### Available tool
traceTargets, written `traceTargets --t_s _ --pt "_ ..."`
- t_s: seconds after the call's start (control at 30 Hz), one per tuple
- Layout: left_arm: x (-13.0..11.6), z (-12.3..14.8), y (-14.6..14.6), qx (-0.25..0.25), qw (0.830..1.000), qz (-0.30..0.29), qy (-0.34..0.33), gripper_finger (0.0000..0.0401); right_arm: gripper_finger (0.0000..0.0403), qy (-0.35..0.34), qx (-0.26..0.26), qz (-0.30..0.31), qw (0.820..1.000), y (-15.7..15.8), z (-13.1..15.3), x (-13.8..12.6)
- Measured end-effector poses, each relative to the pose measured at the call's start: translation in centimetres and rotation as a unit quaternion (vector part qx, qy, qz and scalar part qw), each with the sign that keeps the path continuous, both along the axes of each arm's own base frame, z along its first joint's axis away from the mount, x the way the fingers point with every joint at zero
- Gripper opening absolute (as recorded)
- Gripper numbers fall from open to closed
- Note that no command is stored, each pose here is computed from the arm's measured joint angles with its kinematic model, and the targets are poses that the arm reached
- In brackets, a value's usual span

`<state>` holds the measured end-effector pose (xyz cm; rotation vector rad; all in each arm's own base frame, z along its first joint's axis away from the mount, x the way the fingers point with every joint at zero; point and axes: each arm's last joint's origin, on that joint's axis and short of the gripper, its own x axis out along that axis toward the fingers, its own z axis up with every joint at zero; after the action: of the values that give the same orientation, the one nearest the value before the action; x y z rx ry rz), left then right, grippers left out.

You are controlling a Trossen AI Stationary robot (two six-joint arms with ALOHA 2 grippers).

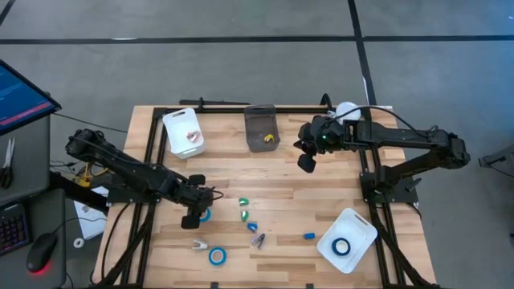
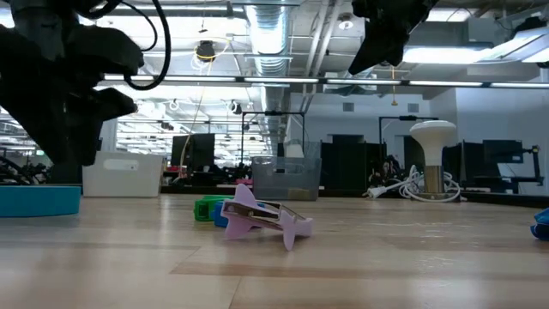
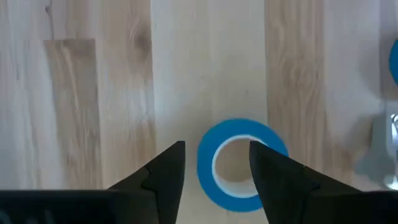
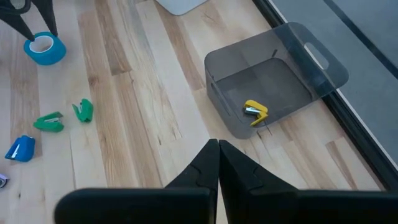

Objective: Pick and place Stapler, Stapler remover, tape
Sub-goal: Put the top light blue tape into the bottom white bin

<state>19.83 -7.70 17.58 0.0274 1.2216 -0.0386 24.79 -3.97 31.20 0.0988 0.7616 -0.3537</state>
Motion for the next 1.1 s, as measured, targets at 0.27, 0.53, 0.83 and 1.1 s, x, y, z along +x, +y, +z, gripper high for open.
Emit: traceTargets --t_s 0.27,0.53,0.83,1.1 --pt "-0.6 -1.2 0.3 0.004 1.0 0.003 0.013 0.0185 0.0001 0.0 0.0 0.0 1.0 0.0 0.0 0.0" --pt "-1.0 -1.9 0.4 0.002 1.0 0.011 0.016 0.0187 0.0001 0.0 0.0 0.0 1.0 0.0 0.0 0.0" --pt "-1.7 -3.4 0.7 -0.003 1.0 0.016 0.015 0.0186 0.0001 0.002 0.0 0.0 1.0 0.0 0.0 0.0" --pt "-2.0 -4.0 0.8 -0.011 0.999 0.028 0.012 0.0179 0.0001 0.021 0.006 -0.001 1.0 0.1 -0.3 -0.3"
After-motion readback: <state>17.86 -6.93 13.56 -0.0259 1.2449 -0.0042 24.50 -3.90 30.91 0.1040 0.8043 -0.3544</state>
